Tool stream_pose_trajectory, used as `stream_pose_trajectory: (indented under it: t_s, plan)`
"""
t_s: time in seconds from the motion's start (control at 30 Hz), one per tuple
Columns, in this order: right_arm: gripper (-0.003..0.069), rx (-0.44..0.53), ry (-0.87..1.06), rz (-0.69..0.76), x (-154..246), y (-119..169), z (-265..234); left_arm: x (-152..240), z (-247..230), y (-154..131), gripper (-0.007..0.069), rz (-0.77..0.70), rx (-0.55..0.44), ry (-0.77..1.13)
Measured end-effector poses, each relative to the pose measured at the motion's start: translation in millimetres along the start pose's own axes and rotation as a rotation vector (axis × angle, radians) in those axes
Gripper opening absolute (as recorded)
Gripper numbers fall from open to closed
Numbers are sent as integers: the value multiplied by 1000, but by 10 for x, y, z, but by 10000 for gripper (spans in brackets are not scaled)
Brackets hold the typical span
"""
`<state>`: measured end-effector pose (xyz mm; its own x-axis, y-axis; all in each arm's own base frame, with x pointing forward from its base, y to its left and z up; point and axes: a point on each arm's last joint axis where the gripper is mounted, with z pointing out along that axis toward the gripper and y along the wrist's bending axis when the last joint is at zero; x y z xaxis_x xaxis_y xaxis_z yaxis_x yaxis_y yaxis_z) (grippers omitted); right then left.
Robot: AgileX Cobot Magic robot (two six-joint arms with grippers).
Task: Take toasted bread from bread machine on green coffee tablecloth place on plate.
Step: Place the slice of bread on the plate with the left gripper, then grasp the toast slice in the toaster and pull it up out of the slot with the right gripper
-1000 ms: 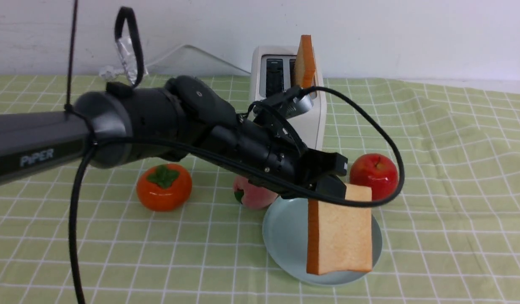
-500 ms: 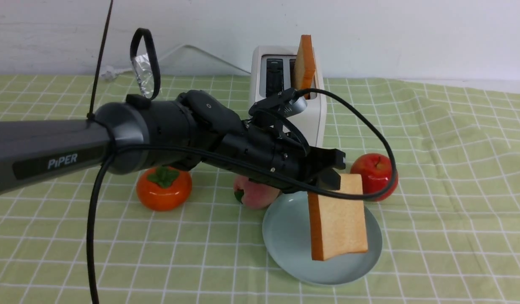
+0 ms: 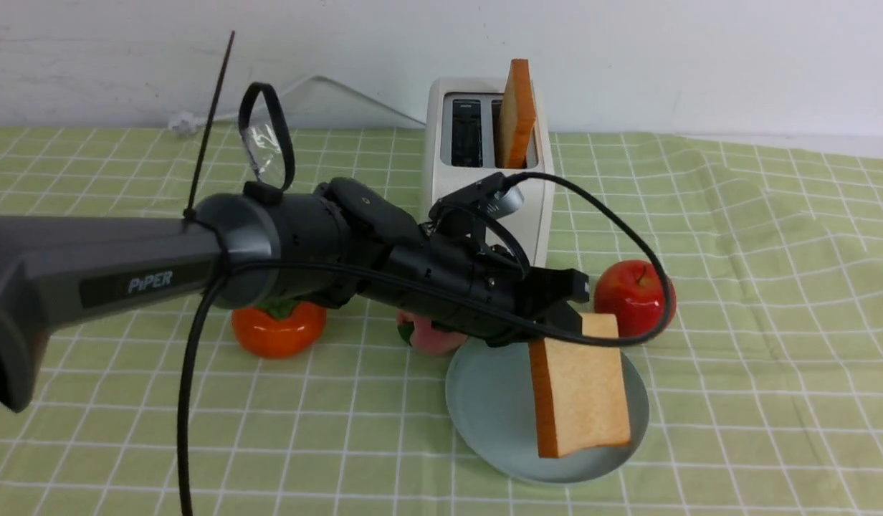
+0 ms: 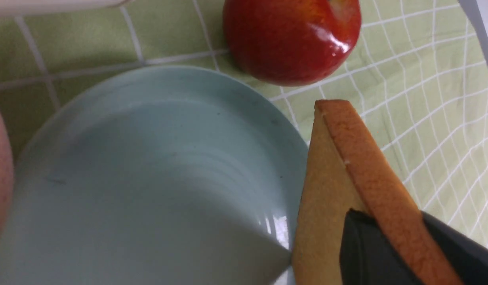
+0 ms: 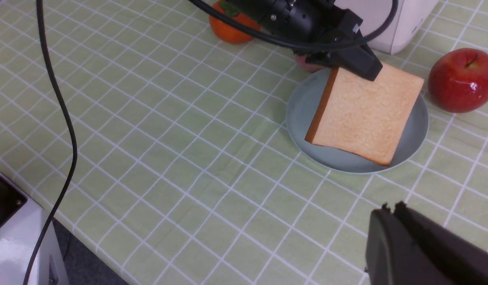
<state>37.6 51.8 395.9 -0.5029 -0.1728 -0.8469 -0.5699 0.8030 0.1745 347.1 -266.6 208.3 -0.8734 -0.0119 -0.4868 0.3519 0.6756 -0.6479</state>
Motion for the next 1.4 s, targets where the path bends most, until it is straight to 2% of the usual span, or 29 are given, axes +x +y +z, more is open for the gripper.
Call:
stream_pose_trajectory:
  t_s: [0.37,0.43,0.47,0.5,0.57,0.63,0.67,0.73,0.83,0.97,1.07,1.13,1.17,1.27,1.3,1.33,1.37,1.4]
  plan:
    - [3,3,1,-1,1,-3,0,-9,14,35,119,77,-28,-11]
    - [3,3,1,-2,1,-3,0,-3,14,39,165,92,-33,-4]
    - [3,3,1,-2,1,-3,0,2,14,43,211,106,-37,2]
    - [3,3,1,-2,1,-3,0,3,14,43,220,109,-37,3]
    - [3,3,0,-3,0,-3,0,8,13,48,355,123,-41,9]
    - [3,4,-1,-3,-1,-3,0,7,10,46,402,126,-42,9]
    - [3,4,-1,-3,-1,-3,0,-7,-16,27,464,135,-43,1]
    - [3,4,-1,-3,-1,-4,0,-47,-71,-4,537,162,-56,-27]
    - [3,4,-1,-3,-1,-4,0,-149,-219,-88,596,234,-85,-102]
    - [3,5,-3,-3,-3,-5,0,-303,-481,-235,608,332,-127,-231]
    - [3,10,-5,-4,-4,-9,0,-387,-736,-401,584,393,-131,-310]
    - [3,26,-4,-6,-6,-26,2,-430,-992,-568,511,453,-122,-366]
    - [3,30,-5,-7,-6,-29,2,-433,-1043,-601,502,461,-118,-376]
    - [3,57,15,28,-24,-88,39,-384,-1502,-842,274,575,-110,-435]
    - [3,64,27,45,-39,-122,70,-329,-1655,-899,169,614,-113,-444]
    - [3,65,30,48,-41,-128,76,-319,-1679,-907,151,619,-113,-445]
    - [4,69,43,64,-61,-166,115,-248,-1819,-946,46,641,-113,-452]
    - [4,70,51,79,-84,-200,152,-180,-1921,-960,8,655,-118,-455]
